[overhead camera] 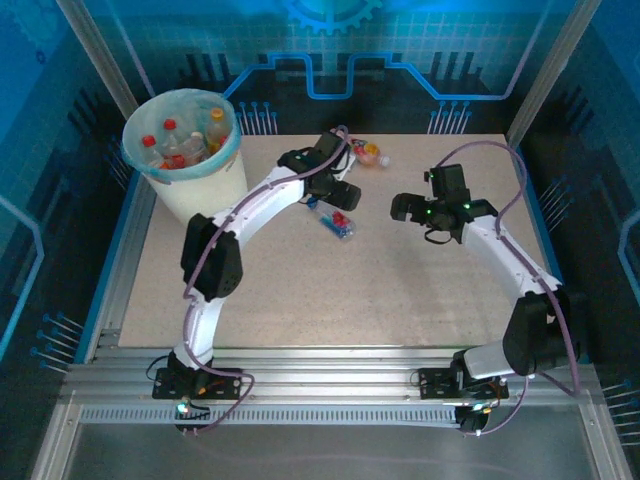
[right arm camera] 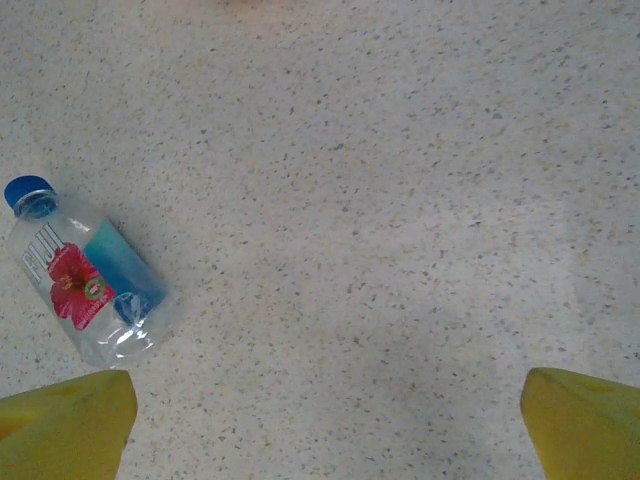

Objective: Put the plastic bottles in the bin

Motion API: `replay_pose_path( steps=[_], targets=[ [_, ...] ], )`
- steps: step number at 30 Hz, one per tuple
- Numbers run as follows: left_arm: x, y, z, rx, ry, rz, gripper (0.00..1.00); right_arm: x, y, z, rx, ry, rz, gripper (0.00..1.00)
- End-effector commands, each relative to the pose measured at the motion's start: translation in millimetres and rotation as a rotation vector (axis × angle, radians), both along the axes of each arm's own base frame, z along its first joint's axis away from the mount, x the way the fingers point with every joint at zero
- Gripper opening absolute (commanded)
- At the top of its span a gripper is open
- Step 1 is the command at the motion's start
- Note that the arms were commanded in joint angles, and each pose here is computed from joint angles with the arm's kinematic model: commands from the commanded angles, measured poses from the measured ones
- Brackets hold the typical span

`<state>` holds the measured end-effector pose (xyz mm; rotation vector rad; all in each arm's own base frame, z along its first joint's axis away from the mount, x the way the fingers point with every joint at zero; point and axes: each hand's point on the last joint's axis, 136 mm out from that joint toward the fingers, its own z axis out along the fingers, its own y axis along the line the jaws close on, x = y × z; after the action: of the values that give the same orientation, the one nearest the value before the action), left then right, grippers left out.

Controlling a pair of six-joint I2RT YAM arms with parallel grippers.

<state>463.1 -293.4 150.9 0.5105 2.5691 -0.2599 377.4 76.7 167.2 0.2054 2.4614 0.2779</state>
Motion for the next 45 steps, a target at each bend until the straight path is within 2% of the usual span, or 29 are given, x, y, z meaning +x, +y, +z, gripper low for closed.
replay_pose_path(
  steps=[1,7,18,29,45],
  targets=[
    [-4.9,24.4,-12.8,0.046,0.11,0.176,0.82,-2.8,-7.6,0.8,0.007,-0.008,0.0,1.0],
    [9.5,36.6,-31.4,-0.087,0.157,0.372,0.83,-0.6,-1.1,-4.3,0.047,0.004,0.012,1.0],
    [20.5,48.3,-66.4,-0.299,0.275,0.569,0.83,-4.9,19.7,-14.1,0.092,0.03,0.057,1.0],
    [33.7,31.3,-84.7,-0.413,0.344,0.586,0.81,-11.2,23.5,-23.2,0.098,0.046,0.069,1.0],
    [47.6,22.7,-104.4,-0.325,0.353,0.53,0.77,-10.7,28.7,-27.4,0.114,0.061,0.084,1.0]
  ],
)
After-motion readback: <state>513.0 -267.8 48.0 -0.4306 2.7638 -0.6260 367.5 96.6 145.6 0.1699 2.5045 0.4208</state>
